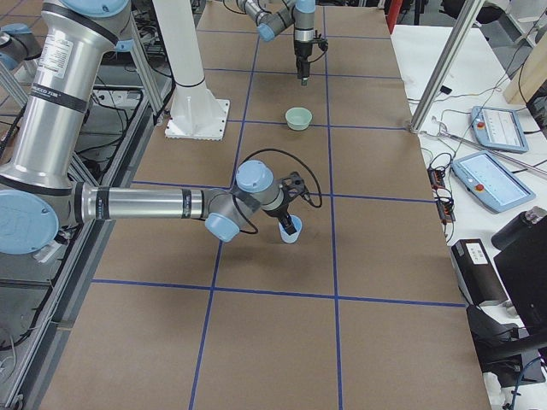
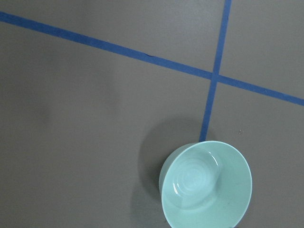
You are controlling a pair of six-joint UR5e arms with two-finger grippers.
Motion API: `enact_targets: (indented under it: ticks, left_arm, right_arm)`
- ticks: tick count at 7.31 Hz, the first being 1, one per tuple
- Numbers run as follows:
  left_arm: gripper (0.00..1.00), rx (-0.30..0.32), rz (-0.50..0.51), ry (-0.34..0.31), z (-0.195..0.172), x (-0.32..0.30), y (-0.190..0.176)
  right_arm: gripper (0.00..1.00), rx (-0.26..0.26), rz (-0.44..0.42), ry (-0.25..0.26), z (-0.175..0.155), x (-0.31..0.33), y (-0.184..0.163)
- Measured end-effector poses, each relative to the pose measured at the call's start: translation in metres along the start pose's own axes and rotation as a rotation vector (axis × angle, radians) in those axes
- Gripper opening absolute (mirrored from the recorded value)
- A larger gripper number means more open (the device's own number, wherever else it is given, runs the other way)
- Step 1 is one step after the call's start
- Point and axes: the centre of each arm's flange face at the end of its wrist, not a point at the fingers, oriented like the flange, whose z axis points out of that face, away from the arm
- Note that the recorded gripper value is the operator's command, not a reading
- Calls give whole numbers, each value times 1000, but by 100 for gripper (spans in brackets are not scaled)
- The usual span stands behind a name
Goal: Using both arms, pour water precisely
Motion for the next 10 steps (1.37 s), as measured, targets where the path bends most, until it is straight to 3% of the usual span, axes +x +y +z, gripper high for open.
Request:
enact_targets:
  ticks: [2,5,10]
  left_arm:
    - [91,3,-3,-2,-2,-5,1]
    - [92,5,-1,5,-6,-6,3]
    - [92,9,-7,1,-7,-11,1]
  right_arm:
    - [100,92,-70,7,12,27,46]
    - [100,141,-140,-16,23,25,61]
    - [99,128,-171,-41,50,13,73]
